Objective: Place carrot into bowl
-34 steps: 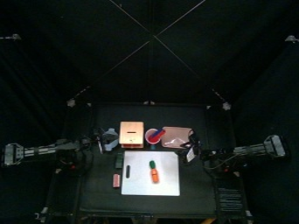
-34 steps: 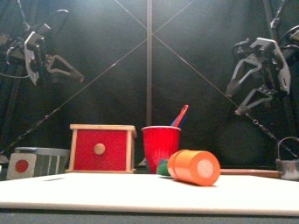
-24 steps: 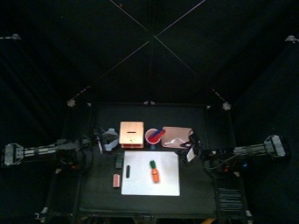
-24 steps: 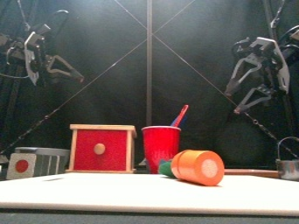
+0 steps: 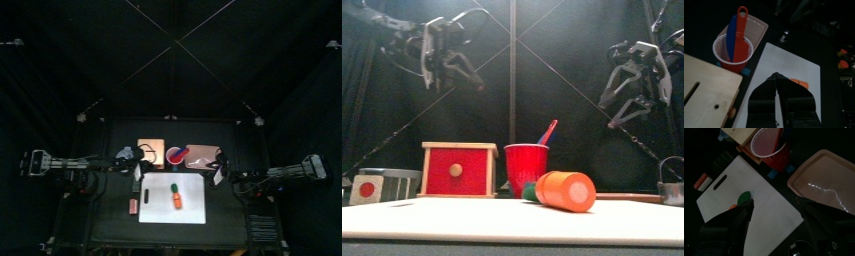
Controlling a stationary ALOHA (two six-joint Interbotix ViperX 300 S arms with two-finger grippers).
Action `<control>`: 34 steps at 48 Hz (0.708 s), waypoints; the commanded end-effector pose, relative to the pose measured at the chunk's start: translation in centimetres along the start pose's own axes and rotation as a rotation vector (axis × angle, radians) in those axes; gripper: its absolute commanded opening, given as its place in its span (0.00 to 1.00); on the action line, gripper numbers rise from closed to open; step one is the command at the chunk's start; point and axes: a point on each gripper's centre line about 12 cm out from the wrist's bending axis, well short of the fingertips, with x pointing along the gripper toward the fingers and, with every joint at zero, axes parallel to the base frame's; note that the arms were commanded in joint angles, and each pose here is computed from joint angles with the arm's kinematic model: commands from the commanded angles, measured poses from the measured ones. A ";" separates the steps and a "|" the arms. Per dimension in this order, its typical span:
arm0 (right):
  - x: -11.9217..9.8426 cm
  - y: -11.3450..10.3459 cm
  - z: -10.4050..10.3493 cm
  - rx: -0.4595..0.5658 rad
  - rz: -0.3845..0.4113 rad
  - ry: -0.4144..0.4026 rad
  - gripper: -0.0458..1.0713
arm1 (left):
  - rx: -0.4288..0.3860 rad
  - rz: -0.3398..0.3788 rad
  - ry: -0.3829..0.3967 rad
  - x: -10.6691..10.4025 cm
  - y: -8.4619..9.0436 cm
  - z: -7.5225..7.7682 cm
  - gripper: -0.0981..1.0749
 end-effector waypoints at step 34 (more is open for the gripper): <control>0.3 -1.5 -2.3 -0.027 -0.030 0.057 0.92 | -0.834 -0.082 0.188 10.5 -3.4 -2.4 0.90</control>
